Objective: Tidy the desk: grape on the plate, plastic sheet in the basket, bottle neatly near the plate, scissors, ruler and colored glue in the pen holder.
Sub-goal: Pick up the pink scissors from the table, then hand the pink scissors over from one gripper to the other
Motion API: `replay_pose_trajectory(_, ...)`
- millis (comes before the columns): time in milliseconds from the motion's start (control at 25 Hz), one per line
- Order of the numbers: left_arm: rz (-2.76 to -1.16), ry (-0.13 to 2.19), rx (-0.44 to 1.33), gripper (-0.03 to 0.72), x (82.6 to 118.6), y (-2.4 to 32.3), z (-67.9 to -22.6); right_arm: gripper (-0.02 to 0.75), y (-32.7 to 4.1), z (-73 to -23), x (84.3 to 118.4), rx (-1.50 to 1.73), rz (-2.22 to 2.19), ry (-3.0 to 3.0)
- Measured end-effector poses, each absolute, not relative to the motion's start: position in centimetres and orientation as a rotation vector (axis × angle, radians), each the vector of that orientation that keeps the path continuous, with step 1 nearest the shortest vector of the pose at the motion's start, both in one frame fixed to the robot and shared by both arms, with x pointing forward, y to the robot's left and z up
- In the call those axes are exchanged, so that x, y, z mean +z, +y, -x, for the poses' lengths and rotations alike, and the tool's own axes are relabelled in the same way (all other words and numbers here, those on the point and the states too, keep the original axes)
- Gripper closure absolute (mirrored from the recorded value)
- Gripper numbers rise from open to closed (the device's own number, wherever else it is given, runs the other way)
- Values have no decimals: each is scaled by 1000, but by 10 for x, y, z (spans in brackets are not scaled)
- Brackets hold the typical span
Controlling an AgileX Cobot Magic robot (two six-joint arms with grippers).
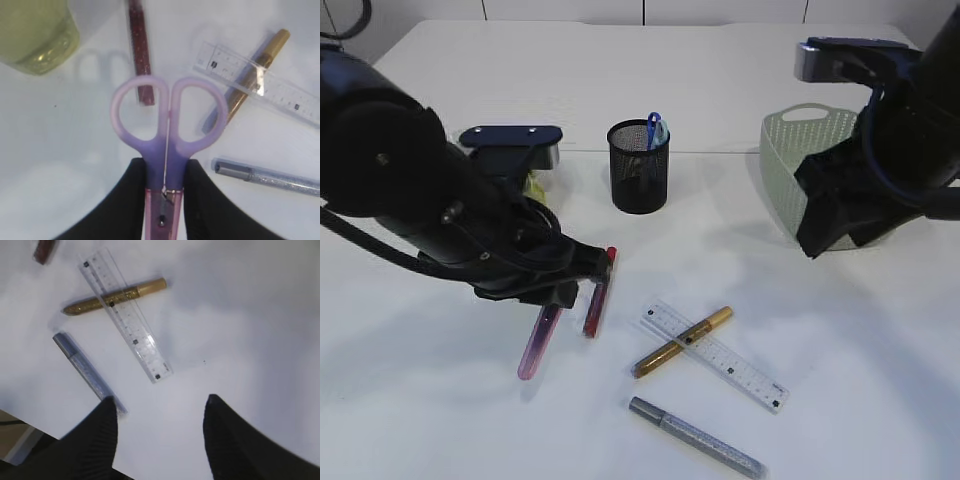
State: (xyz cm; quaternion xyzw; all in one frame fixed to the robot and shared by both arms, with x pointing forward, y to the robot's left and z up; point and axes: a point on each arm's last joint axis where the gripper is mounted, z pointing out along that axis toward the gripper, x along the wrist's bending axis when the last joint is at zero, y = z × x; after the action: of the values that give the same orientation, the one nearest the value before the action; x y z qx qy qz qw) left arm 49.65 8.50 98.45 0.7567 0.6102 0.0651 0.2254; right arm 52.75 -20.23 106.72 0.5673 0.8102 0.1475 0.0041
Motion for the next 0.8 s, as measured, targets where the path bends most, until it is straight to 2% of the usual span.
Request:
replay_pose_trajectory(200, -2077, 1620, 189, 541, 995, 84, -493, 302, -195, -530, 1070, 599, -1786, 2530)
replay_pose_trajectory(520, -2054, 1434, 150, 541, 1006, 55, -474, 302, -189, -533, 1073, 729, -1745, 2538)
replay_pose_trajectory(800, -1983, 1383, 119, 542, 1013, 45, -470, 302, -185, -534, 1075, 809, -1742, 2536)
